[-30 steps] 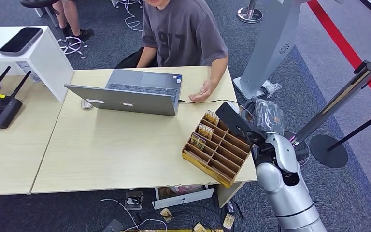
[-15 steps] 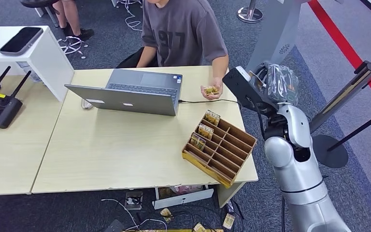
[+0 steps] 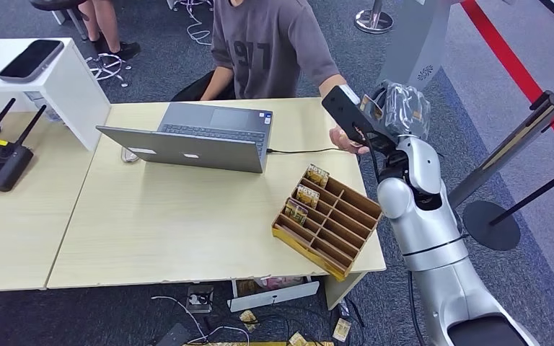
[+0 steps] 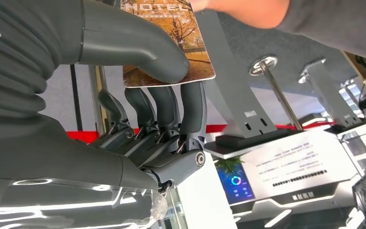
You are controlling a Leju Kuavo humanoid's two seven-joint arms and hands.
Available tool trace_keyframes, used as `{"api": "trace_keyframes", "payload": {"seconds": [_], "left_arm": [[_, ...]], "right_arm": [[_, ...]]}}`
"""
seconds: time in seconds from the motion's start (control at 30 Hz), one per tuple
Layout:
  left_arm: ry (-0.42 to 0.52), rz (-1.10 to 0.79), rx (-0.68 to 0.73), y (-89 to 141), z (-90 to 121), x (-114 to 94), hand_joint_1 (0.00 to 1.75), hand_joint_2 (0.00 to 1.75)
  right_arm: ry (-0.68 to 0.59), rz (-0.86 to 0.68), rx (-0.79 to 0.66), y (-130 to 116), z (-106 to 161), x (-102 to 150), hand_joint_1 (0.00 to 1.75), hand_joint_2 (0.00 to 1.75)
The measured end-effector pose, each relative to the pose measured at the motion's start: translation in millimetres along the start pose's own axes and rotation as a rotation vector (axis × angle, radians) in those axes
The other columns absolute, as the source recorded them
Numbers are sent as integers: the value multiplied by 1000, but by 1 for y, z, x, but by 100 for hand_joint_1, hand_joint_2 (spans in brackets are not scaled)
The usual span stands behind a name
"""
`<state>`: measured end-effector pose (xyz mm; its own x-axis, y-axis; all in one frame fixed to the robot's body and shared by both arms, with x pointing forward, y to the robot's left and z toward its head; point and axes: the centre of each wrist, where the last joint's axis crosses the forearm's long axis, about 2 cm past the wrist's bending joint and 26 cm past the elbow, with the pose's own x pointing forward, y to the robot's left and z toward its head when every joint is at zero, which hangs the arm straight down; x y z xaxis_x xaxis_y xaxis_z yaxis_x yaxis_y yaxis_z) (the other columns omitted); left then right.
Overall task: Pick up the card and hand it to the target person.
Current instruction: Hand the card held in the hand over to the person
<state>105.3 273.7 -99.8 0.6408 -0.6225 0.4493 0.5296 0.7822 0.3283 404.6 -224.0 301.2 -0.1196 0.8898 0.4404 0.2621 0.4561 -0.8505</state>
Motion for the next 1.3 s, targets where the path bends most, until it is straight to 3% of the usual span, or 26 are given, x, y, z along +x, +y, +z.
{"api": "trace_keyframes", "payload": {"seconds": [0.2, 0.33, 0.37, 0.47, 0.5, 0.57, 1.03, 1.3], "left_arm": [[-3, -4, -3, 0, 0, 2, 0, 0], [-11, -10, -9, -1, -2, 6, 0, 0], [-12, -11, -9, -1, -2, 7, 0, 0], [-17, -16, -10, -1, -3, 10, 0, 0], [-18, -16, -10, -1, -3, 11, 0, 0], [-21, -16, -10, -2, -3, 11, 0, 0], [-26, -10, -2, -2, -3, 13, 0, 0], [-23, 7, 0, -3, -3, 12, 0, 0]], "right_arm": [[16, 19, 18, 8, -7, -1, 142, 175], [19, 47, 11, 22, -14, -6, 135, 175], [21, 53, 14, 27, -15, -8, 120, 175], [35, 71, 38, 40, -16, -14, 35, 175], [36, 75, 44, 43, -15, -15, 15, 175], [37, 81, 55, 47, -14, -18, 0, 175], [23, 8, 147, 80, 12, -29, 0, 175], [16, -63, 117, 88, 30, -28, 0, 175]]}}
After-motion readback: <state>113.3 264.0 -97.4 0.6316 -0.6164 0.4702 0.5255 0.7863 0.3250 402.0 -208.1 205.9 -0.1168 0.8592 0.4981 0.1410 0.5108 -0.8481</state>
